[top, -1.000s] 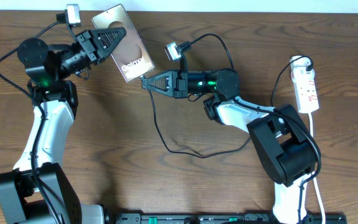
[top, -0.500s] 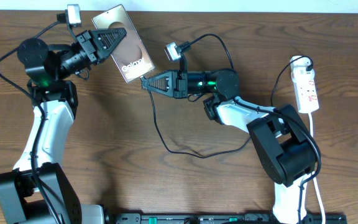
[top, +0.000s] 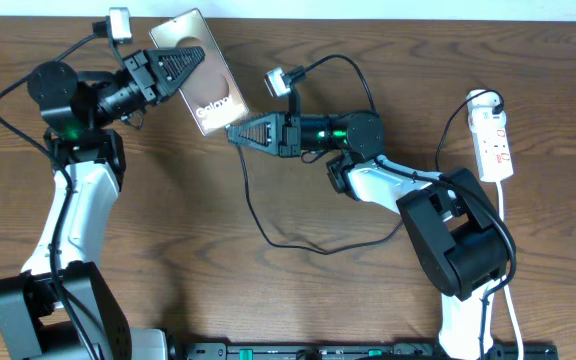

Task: Plug charger to phone and switch on socket
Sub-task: 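Open the right gripper and withdraw it from the plugged phone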

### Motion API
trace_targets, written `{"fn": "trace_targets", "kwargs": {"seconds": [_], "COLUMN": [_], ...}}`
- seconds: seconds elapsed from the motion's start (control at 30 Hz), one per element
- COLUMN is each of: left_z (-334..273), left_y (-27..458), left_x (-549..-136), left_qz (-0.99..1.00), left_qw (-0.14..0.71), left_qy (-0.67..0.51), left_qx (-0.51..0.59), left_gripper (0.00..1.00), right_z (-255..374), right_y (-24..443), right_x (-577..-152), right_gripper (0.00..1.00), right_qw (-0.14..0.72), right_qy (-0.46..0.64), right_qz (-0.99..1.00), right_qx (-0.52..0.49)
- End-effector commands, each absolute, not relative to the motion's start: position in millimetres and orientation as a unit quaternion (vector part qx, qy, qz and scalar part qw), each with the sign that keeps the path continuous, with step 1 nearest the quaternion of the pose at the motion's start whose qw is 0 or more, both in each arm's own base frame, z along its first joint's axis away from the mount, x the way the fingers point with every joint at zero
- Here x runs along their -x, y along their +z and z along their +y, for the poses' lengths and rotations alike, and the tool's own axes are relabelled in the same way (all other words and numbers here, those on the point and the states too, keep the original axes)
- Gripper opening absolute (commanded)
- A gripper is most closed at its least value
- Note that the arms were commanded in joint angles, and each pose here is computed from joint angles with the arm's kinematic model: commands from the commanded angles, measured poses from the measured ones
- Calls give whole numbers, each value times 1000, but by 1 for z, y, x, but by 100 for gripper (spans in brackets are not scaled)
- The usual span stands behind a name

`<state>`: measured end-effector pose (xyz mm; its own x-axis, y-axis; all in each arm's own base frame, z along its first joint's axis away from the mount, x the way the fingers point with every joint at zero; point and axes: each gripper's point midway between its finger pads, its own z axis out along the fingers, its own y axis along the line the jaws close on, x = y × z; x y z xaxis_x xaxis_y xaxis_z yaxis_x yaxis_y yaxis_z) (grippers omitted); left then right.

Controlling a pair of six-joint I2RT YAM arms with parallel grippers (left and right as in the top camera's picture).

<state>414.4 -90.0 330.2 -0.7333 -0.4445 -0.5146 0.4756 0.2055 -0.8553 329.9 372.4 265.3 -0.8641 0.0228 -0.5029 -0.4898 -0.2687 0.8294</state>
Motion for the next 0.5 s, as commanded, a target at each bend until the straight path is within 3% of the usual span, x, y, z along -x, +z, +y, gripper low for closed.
{"fn": "trace_targets", "kwargs": {"seconds": [0.0,0.07,0.1,0.47], "left_z": [-101,-97,-91,-21], "left_y": [332,332,332,329], "left_x": [-397,-399,-401,-408], "left_qz": [687,687,687,693], "left_qw": [343,348,353,392], "left_qy": [-638,-635,-633,-605], "left_qx": [-61,-56,-50,10], "left_gripper": [7,7,7,7], "right_z": [369,369,369,369], "right_y": [281,280,280,270], "right_x": [-348,-347,-346,-348], "right_gripper": [28,66,98,99], "right_qw": [202,201,203,200], "right_qy": [779,778,777,765], "right_qz": [570,570,570,583], "right_qx": [168,172,176,185]}}
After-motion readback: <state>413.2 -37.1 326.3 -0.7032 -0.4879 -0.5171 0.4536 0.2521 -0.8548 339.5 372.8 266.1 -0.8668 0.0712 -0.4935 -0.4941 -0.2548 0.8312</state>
